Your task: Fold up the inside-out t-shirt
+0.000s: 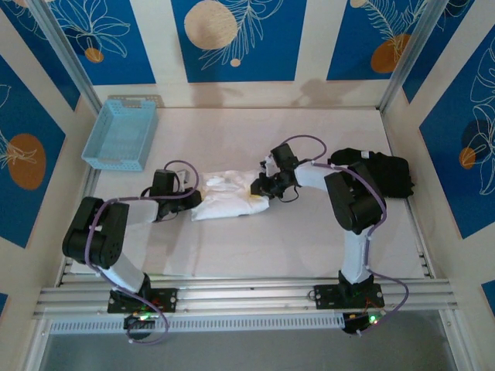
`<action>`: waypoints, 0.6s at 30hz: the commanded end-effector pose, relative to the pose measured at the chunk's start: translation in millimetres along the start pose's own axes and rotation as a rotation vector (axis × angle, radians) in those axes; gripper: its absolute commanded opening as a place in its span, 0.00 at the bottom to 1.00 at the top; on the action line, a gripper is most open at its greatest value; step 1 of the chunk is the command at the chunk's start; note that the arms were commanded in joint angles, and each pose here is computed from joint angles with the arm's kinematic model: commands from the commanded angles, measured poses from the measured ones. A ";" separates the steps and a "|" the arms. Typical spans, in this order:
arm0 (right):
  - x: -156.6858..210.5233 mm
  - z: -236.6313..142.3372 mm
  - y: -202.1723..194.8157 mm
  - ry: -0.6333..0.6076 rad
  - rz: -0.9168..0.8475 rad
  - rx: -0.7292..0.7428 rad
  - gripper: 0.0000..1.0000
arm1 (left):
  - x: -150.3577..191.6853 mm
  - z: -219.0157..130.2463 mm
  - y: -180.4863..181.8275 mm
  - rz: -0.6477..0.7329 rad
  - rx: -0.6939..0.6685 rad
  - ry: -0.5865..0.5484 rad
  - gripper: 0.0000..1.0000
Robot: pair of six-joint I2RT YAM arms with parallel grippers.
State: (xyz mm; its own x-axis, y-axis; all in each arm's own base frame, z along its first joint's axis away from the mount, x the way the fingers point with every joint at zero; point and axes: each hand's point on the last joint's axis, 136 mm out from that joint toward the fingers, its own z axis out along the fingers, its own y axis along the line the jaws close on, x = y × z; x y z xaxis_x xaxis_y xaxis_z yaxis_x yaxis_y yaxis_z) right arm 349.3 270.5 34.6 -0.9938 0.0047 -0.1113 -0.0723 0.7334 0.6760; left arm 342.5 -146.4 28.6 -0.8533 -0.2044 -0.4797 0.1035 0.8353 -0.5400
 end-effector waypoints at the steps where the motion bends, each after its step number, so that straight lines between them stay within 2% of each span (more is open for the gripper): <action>1: -6.9 -34.4 4.3 -0.049 -0.066 0.021 0.11 | 0.9 -10.6 8.5 -0.013 -0.065 0.006 0.34; 3: -5.3 -56.1 -0.9 -0.066 -0.126 0.083 0.08 | -10.4 -22.4 7.8 0.009 -0.103 -0.036 0.47; 5: -3.2 -80.1 -7.4 -0.079 -0.180 0.153 0.07 | -20.8 -36.2 6.0 0.026 -0.135 -0.074 0.51; 7: -1.6 -107.4 -18.1 -0.089 -0.232 0.250 0.07 | -28.5 -49.7 -2.7 0.033 -0.130 -0.106 0.52; 12: -9.4 -188.6 -47.3 -0.135 -0.294 0.512 0.06 | -44.8 -77.1 -41.8 0.024 -0.010 -0.185 0.52; 18: -24.4 -254.4 -44.8 -0.226 -0.319 0.628 0.06 | -52.5 -85.0 -70.9 0.056 0.050 -0.178 0.51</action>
State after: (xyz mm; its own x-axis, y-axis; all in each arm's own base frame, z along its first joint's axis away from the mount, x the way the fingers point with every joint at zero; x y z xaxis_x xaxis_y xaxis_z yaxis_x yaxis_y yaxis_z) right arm 368.1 83.5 168.8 -0.8979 -0.1010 -0.4285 -0.1849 0.9699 0.1588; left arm 341.9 -139.6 142.6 -0.7191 -0.2627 -0.6433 0.1555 0.8415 -0.5174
